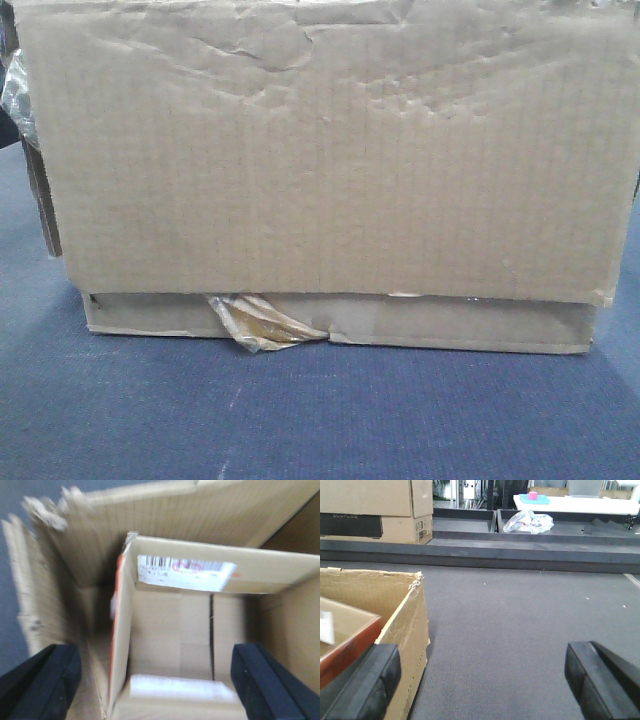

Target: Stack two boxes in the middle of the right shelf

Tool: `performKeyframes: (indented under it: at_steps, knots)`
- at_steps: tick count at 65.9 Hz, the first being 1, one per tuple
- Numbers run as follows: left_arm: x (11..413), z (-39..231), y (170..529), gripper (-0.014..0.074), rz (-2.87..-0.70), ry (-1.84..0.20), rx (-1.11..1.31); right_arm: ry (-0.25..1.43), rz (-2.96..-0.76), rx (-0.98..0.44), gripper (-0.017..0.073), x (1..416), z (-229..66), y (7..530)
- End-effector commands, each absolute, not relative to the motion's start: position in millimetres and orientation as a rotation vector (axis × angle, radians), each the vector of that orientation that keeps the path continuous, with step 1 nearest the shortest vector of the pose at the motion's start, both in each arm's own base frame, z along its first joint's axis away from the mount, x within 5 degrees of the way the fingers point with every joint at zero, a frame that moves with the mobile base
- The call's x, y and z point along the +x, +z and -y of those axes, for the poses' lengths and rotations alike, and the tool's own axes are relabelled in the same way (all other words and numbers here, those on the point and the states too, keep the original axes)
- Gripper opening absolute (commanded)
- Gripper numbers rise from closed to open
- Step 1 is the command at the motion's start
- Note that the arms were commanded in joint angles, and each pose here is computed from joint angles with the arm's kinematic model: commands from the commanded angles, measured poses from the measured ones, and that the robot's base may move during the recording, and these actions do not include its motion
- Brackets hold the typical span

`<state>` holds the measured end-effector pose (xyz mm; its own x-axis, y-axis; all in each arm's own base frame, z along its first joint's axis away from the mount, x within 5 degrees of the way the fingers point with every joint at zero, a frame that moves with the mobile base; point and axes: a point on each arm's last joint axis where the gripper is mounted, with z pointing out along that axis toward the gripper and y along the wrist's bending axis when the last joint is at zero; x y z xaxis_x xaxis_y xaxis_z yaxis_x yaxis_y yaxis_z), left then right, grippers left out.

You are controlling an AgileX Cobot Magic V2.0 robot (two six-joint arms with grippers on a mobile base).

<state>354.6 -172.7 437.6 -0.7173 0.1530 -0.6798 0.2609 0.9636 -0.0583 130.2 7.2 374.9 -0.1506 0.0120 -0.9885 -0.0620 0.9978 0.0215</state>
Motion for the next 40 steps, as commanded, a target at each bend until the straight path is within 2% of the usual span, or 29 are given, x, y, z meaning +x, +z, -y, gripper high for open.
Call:
performKeyframes:
  at_steps: [1,11,20,30,40]
  knots:
    - [332.9,161.8,468.7,0.0499,-2.287,-0.199,0.301,0.062,-1.700,-0.047,0.0568,127.6,-7.6,388.7]
    - [309.6,139.2,494.0,0.0499,-2.216,-0.165,0.301,0.067,-1.694,-0.056,0.0568,127.9,-8.3,419.1]
    - [301.5,115.8,499.2,0.0499,-2.213,-0.129,0.257,0.086,-1.737,-0.067,0.0568,137.8,-10.6,442.9]
    - [298.8,84.7,486.9,0.0499,-2.271,-0.056,0.194,0.132,-1.832,-0.135,0.0568,158.3,-21.5,463.8]
    - [297.4,68.7,461.9,0.0499,-2.365,-0.008,0.160,0.177,-1.997,-0.242,0.0568,186.3,-39.3,463.6]
